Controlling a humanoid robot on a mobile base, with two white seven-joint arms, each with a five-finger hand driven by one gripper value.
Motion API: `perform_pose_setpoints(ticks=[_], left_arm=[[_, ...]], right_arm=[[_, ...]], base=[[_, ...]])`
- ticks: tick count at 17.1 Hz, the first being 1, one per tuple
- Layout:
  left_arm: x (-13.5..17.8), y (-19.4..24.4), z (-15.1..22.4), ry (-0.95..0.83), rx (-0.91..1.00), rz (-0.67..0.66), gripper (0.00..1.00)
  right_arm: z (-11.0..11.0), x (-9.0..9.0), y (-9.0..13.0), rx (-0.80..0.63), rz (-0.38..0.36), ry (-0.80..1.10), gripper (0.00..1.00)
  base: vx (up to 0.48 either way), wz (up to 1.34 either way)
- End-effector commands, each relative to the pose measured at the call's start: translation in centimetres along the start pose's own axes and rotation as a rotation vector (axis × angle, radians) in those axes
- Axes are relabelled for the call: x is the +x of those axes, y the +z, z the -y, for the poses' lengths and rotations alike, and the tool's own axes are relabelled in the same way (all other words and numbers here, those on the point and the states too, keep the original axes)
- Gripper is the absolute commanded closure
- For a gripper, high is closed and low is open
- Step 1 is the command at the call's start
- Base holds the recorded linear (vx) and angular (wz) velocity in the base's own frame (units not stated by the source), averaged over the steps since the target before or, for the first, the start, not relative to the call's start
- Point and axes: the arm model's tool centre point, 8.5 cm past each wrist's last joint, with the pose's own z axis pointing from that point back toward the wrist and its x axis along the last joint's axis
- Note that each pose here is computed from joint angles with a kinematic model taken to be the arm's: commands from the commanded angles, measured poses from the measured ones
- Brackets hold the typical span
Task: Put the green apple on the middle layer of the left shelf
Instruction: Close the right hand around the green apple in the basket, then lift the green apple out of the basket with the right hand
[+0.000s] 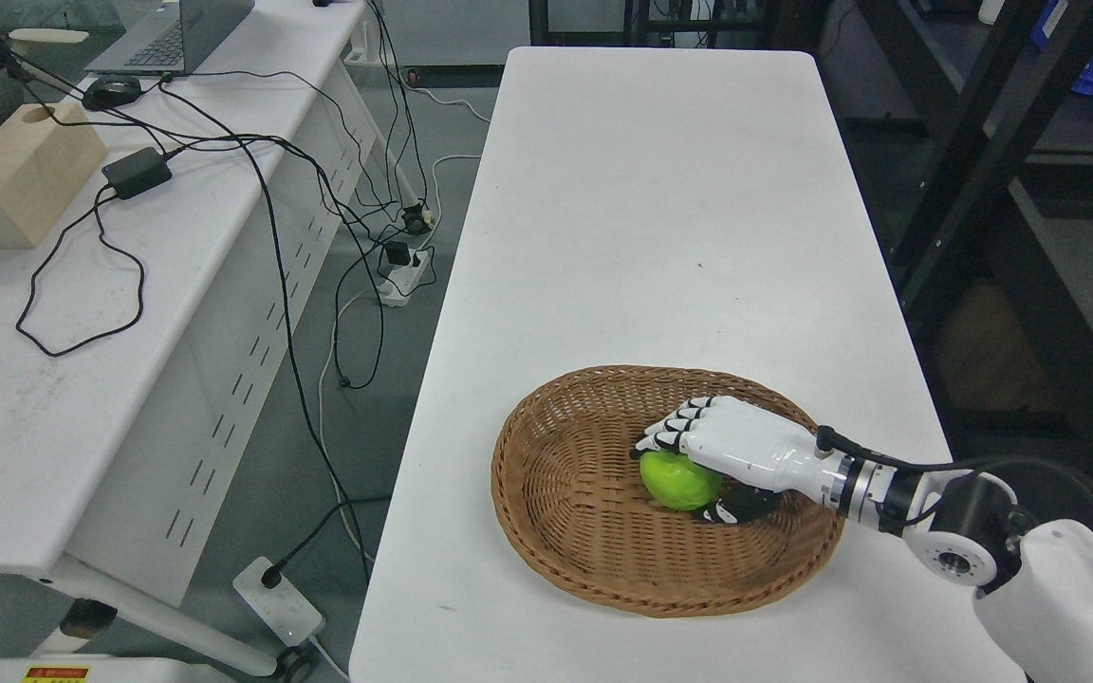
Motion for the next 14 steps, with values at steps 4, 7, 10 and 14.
perform_pose_setpoints(ticks=[4,7,10,14], left_arm=[[0.0,0.2,-1.1,-0.001,0.018,-0.001,0.00],[0.0,0.2,-1.1,-0.001,0.018,-0.001,0.00],[-0.1,0.2,-1.1,-0.001,0.017,-0.002,0.00],[0.0,0.1,-1.1,-0.002,0.017,0.001,0.00]], right_arm=[[3.6,-3.3,5.3,-0.177,-0.123,0.010,1.00],[6.5,-4.5,8.7,-0.408,-0.242,-0.034,1.00],[7.2,-6.5,12.2,-0.724,-0.461,-0.173,1.00],[4.9,-6.9,15.2,-1.026,-0.696,-0.256,1.00]], base=[[0.000,0.00],[0.000,0.00],[0.000,0.00],[0.000,0.00]])
